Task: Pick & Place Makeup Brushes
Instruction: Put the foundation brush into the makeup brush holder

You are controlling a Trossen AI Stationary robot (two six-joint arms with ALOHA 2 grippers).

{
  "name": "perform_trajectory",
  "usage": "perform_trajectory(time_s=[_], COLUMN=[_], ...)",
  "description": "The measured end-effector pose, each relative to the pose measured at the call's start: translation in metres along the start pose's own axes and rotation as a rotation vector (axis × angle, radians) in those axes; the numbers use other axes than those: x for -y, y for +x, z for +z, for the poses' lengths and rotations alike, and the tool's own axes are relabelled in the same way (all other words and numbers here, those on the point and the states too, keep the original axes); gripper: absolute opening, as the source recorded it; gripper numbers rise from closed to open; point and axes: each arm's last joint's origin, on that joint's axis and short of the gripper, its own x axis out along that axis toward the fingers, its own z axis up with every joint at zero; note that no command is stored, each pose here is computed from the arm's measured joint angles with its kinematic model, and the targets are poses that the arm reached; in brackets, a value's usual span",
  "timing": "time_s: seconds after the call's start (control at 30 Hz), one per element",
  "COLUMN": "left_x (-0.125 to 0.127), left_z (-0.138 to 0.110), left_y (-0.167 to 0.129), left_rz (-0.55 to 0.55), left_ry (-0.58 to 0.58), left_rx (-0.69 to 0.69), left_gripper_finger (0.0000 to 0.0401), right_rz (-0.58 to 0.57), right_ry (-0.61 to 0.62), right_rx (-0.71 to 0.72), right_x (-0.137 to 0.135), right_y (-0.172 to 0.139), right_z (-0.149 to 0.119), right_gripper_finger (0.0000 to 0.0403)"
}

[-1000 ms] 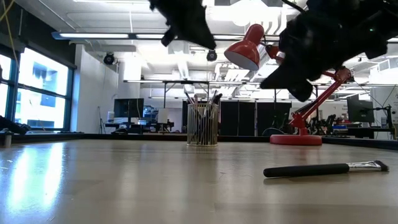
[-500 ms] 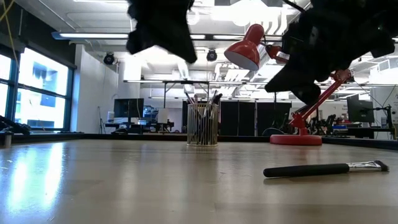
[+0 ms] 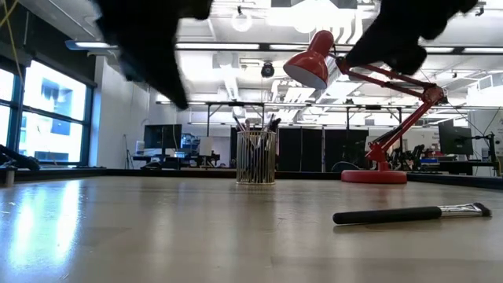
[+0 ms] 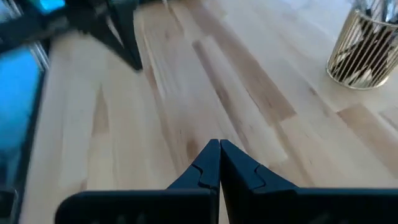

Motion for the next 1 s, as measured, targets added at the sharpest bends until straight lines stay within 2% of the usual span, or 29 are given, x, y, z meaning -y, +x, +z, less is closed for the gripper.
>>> perform_trajectory(time_s=[0.1,0.2,0.3,0.43,0.57,0.77,1.0], left_x=[-0.001,-0.003,-0.005,-0.004,-0.003,-0.002,0.004], left_z=[-0.014,-0.018,-0.020,-0.019,-0.020,-0.020,-0.010], left_y=[-0.001,-0.006,-0.009,-0.010,-0.010,-0.010,-0.010], left_rz=[0.001,-0.022,-0.034,-0.069,-0.105,-0.116,-0.160], left_ry=[0.026,0.032,0.064,0.095,0.110,0.106,0.067], left_rx=[-0.018,-0.006,-0.020,-0.031,-0.060,-0.059,0.055], left_gripper_finger=[0.0001,0.0000,0.0000,0.0000,0.0000,0.0000,0.0000], right_rz=[-0.043,-0.079,-0.125,-0.210,-0.208,-0.200,-0.144], right_ry=[-0.056,-0.122,-0.179,-0.213,-0.231,-0.284,-0.381], right_rx=[-0.134,-0.339,-0.547,-0.723,-0.799,-0.825,-0.849], right_x=[-0.021,-0.038,-0.049,-0.058,-0.066,-0.066,-0.055], right_y=[0.005,0.018,0.029,0.039,0.046,0.047,0.049], right_z=[0.010,0.015,0.014,0.006,-0.007,-0.038,-0.071], right_gripper_finger=[0.0000,0.0000,0.0000,0.0001,0.0017,0.0070,0.0123])
